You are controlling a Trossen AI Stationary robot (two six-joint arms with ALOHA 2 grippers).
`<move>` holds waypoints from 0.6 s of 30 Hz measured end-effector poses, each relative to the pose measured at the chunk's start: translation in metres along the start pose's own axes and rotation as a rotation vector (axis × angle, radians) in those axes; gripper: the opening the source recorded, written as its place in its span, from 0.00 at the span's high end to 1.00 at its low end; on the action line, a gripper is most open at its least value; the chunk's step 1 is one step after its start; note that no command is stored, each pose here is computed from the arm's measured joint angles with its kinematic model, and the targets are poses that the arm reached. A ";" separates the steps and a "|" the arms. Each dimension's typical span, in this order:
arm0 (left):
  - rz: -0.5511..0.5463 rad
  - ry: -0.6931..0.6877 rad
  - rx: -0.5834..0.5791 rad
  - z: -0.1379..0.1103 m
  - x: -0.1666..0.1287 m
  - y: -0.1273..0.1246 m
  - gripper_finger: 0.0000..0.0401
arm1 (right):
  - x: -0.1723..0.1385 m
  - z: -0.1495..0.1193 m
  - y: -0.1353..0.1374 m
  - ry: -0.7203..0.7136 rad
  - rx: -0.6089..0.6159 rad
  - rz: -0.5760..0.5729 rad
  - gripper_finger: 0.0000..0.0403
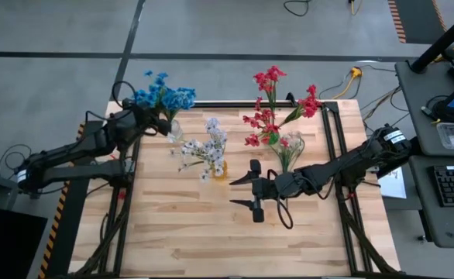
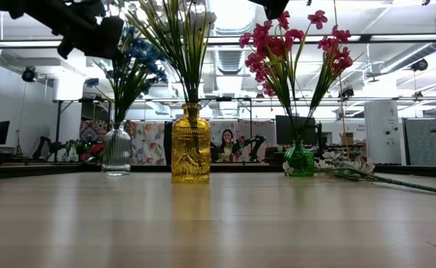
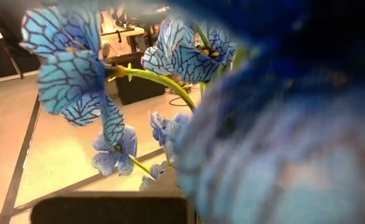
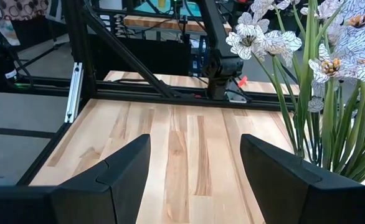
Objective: Sort flowers into vase by color
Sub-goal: Put the blue flowers into the transparent vase
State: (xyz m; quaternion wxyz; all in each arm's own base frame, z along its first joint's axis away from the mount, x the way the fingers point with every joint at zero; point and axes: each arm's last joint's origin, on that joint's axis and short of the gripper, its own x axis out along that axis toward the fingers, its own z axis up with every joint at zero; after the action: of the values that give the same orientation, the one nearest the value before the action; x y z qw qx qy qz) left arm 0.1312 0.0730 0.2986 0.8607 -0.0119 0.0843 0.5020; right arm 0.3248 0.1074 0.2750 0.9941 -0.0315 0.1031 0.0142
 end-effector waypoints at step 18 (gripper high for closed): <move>0.010 0.082 -0.037 -0.020 0.009 -0.006 1.00 | 0.000 -0.001 0.000 0.005 -0.001 0.000 0.40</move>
State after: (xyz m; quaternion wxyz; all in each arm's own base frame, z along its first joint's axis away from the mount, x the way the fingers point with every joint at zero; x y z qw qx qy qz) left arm 0.1383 0.0758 0.2771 0.8537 -0.0478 0.1101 0.5067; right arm 0.3247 0.1074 0.2745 0.9938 -0.0323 0.1055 0.0142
